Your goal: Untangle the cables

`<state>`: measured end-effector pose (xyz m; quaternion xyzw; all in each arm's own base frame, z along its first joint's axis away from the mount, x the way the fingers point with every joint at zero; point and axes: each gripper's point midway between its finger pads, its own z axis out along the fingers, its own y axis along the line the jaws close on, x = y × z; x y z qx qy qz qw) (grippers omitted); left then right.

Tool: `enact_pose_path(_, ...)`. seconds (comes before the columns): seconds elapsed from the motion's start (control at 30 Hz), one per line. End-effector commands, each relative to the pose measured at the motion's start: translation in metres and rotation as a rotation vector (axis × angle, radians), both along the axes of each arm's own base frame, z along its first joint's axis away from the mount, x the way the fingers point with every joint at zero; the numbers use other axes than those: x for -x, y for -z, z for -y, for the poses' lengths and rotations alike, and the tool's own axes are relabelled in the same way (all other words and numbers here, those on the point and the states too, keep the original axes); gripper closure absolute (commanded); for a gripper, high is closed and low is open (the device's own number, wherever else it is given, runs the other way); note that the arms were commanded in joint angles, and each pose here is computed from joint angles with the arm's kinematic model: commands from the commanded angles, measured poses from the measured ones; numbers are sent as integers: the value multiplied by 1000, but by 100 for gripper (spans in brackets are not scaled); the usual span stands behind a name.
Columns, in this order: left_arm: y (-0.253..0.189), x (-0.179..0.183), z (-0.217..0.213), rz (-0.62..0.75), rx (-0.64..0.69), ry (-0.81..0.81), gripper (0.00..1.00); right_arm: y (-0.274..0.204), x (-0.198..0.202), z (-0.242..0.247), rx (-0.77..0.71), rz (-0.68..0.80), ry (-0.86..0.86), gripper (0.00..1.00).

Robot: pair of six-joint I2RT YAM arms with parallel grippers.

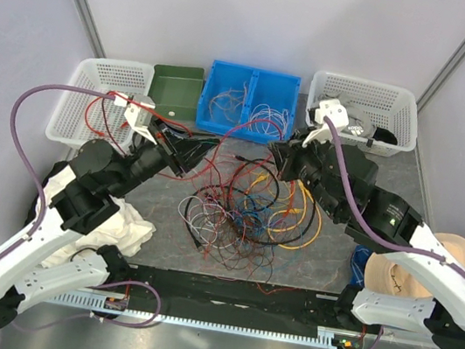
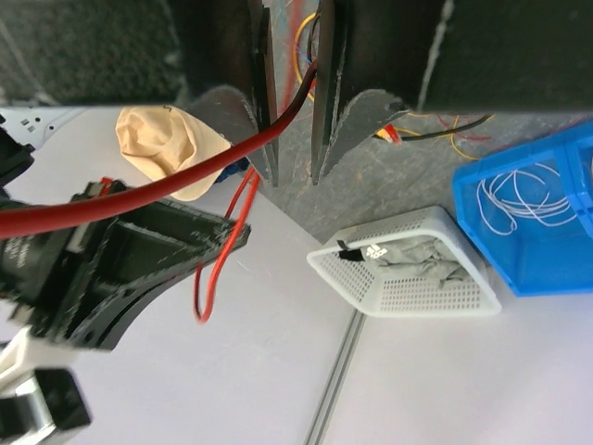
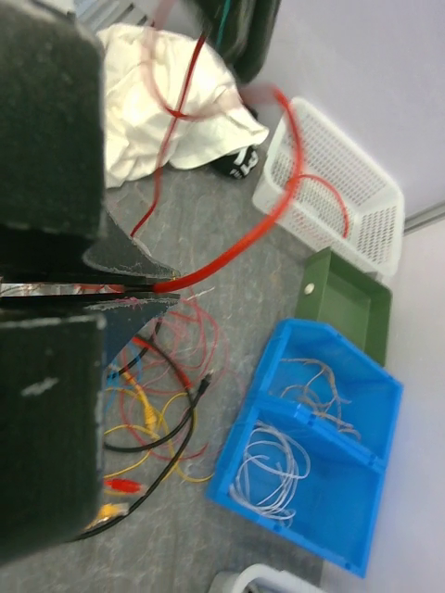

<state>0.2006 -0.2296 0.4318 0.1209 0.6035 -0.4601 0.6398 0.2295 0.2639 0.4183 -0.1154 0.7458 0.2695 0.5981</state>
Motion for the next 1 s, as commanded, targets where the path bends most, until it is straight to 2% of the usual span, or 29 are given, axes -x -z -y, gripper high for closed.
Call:
enact_pose_path(0.0,-42,14,-11,118,91,9,76,21,-3,14,50,-15,54,100)
enact_pose_path(0.17,-79,31,-15,194,141,53,80,46,-5,9,76,-37,38,100)
enact_pose_path(0.27,-95,41,-6,209,149,134,80,44,-6,-2,38,-23,3,100)
enact_pose_path(0.37,-85,45,11,196,115,221,76,35,-7,-13,28,-12,-30,100)
enact_pose_path(0.47,-68,40,19,171,78,231,72,18,-3,-24,-2,1,-82,100)
enact_pose_path(0.67,-56,28,10,179,45,143,65,6,1,-21,-6,9,-101,100)
enact_pose_path(0.9,-40,7,6,143,-6,46,46,2,12,-18,-27,6,-140,100)
enact_pose_path(0.97,-34,3,9,133,-18,41,43,0,15,-18,-28,9,-152,100)
